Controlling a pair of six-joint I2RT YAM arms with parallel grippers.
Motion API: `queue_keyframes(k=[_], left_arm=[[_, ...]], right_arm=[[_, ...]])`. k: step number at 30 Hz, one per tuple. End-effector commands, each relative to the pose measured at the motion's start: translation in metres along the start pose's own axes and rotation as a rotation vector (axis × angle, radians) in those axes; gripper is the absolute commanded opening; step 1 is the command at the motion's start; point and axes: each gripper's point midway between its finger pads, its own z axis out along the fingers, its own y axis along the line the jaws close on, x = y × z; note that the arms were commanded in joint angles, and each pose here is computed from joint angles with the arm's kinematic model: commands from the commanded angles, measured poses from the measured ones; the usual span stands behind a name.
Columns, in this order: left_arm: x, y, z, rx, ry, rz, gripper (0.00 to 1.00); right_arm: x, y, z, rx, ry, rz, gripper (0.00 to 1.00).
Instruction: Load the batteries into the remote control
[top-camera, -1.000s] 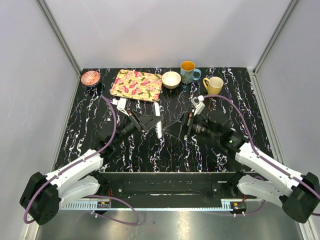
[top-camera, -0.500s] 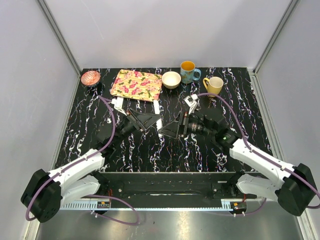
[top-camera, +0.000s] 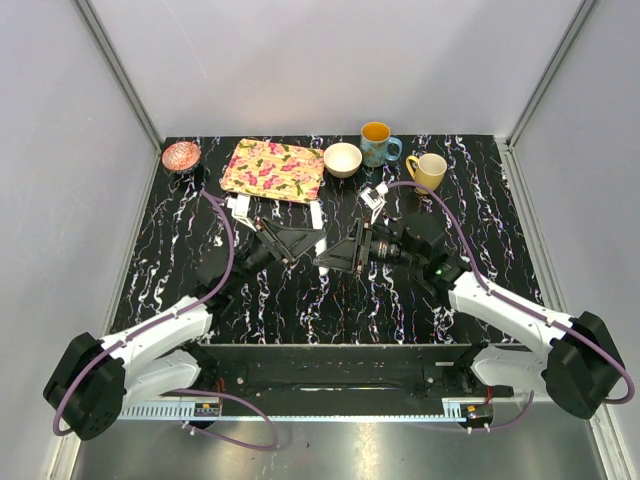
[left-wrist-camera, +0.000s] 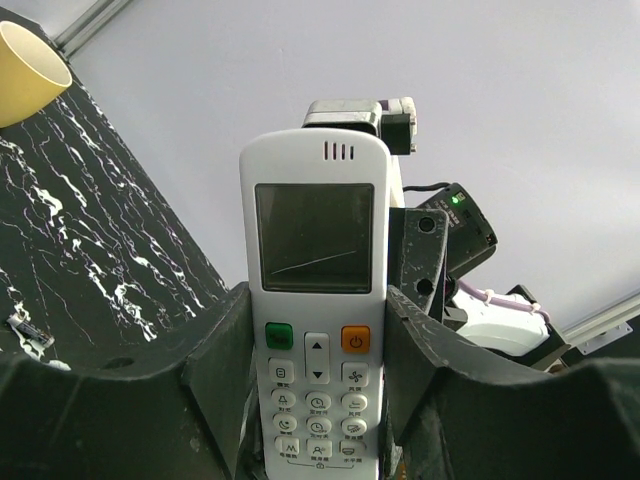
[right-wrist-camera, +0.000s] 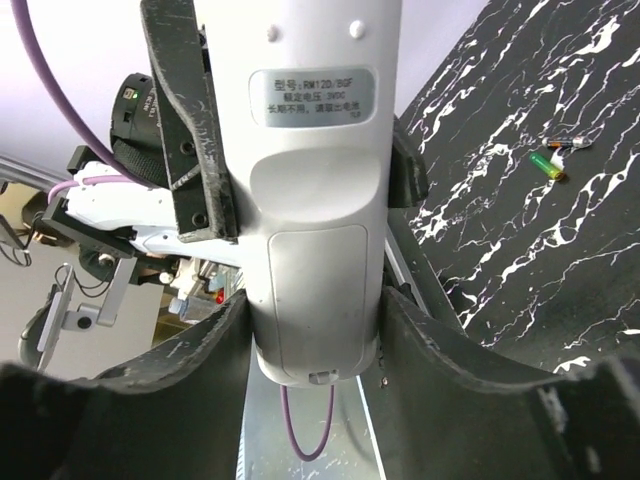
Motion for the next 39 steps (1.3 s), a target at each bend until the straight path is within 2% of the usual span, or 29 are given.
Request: queue_keyframes(k=[1, 4, 5, 7, 8, 9, 10, 12, 14, 16, 18, 21, 22, 24, 25, 29, 33, 39], left_arm=[[-0.014, -0.037, 0.003, 0.132, -0.042, 0.032, 0.00], [-0.013, -0.035, 0.002, 0.129, -0.044, 0.032, 0.00], [-0.013, -0.035, 0.003, 0.129, -0.042, 0.031, 0.00], [-0.013, -0.034, 0.002, 0.127, -0.045, 0.031, 0.00], [-0.012, -0.033, 0.002, 0.122, -0.040, 0.034, 0.05], [-0.012, -0.033, 0.002, 0.120, -0.039, 0.037, 0.25], [-0.012, -0.031, 0.002, 0.107, -0.034, 0.036, 0.39], [-0.013, -0.028, 0.003, 0.085, -0.033, 0.049, 0.75], [-0.018, -0.024, 0.003, 0.033, -0.037, 0.064, 0.84], [-0.022, -0.014, 0.000, -0.035, -0.045, 0.091, 0.93], [-0.031, -0.013, -0.002, -0.076, -0.064, 0.118, 0.98], [-0.040, -0.006, -0.004, -0.175, -0.074, 0.174, 0.99], [-0.037, 0.012, -0.008, -0.267, -0.044, 0.192, 0.99], [-0.041, 0.008, -0.002, -0.308, -0.023, 0.204, 0.99], [-0.033, 0.025, -0.004, -0.378, 0.027, 0.206, 0.99], [-0.029, 0.021, 0.005, -0.429, 0.049, 0.243, 0.99], [-0.023, 0.015, 0.013, -0.460, 0.055, 0.287, 0.99], [0.001, 0.031, 0.022, -0.523, 0.124, 0.290, 0.95]], right_arm=[[-0.014, 0.025, 0.002, -0.087, -0.023, -0.042, 0.54], [-0.009, 0.026, 0.002, -0.100, -0.005, -0.027, 0.42], [-0.009, 0.027, 0.002, -0.109, -0.004, -0.026, 0.33], [-0.006, 0.027, 0.002, -0.116, 0.007, -0.015, 0.23], [-0.005, 0.025, 0.002, -0.111, 0.013, -0.009, 0.16], [-0.004, 0.024, 0.001, -0.105, 0.013, -0.011, 0.02], [-0.004, 0.025, 0.000, -0.103, 0.014, -0.019, 0.00], [-0.003, 0.024, -0.004, -0.069, 0.021, -0.049, 0.00], [-0.002, 0.018, -0.009, 0.003, 0.037, -0.056, 0.00], [-0.005, 0.016, -0.017, 0.057, 0.035, -0.133, 0.00], [-0.003, 0.007, -0.027, 0.160, 0.068, -0.171, 0.00], [-0.006, -0.010, -0.042, 0.321, 0.090, -0.219, 0.00], [-0.008, -0.016, -0.046, 0.370, 0.090, -0.231, 0.00], [-0.009, -0.030, -0.056, 0.490, 0.101, -0.263, 0.00], [-0.009, -0.034, -0.058, 0.525, 0.104, -0.275, 0.00], [-0.010, -0.045, -0.067, 0.686, 0.100, -0.352, 0.00], [-0.010, -0.048, -0.066, 0.749, 0.085, -0.363, 0.00], [-0.014, -0.048, -0.068, 0.772, 0.034, -0.333, 0.00]])
